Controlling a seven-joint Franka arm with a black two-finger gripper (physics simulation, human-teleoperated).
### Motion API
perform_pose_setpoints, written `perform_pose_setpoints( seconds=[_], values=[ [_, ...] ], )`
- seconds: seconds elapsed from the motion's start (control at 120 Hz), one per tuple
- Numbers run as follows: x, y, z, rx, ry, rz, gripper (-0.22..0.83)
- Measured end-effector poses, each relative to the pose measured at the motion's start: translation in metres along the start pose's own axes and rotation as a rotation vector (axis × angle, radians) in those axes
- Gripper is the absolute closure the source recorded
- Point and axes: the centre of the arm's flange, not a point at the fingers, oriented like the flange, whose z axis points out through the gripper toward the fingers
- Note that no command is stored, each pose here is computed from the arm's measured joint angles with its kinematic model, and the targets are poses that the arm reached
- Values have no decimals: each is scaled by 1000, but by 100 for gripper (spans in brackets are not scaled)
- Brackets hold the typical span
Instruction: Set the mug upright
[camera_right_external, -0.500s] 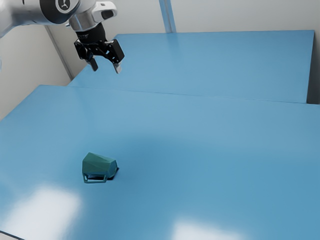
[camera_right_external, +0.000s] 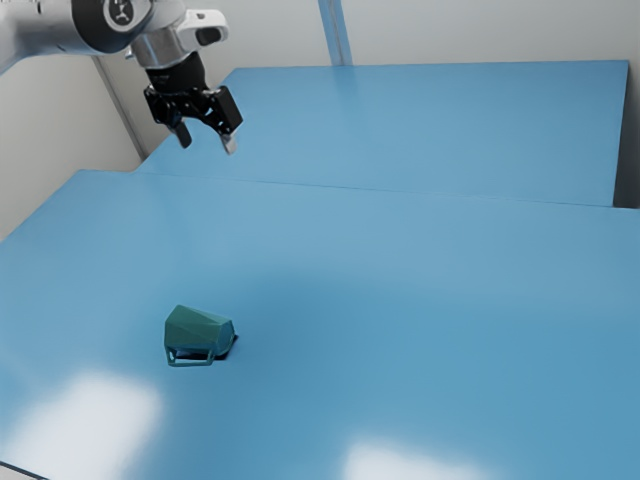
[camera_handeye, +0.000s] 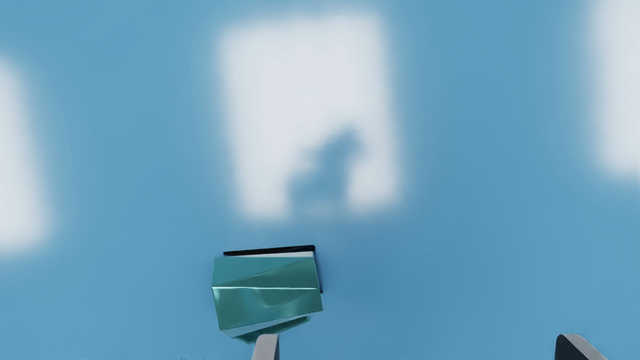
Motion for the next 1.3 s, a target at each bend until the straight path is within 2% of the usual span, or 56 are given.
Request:
perform_pose_setpoints(
  seconds=[0.15, 0.233, 0.392, 0.792, 1.058, 1.3],
  values=[
    [-35, -2, -15, -45, -23, 1, 0],
    [-63, -30, -16, -97, -46, -55, 0],
    [-91, -65, -5, -204, -82, -111, 0],
    [-133, -151, 105, -541, -171, -201, 0],
    [-163, -211, 169, -655, -112, -265, 0],
    [-147, -237, 224, -703, -70, -288, 0]
  ],
)
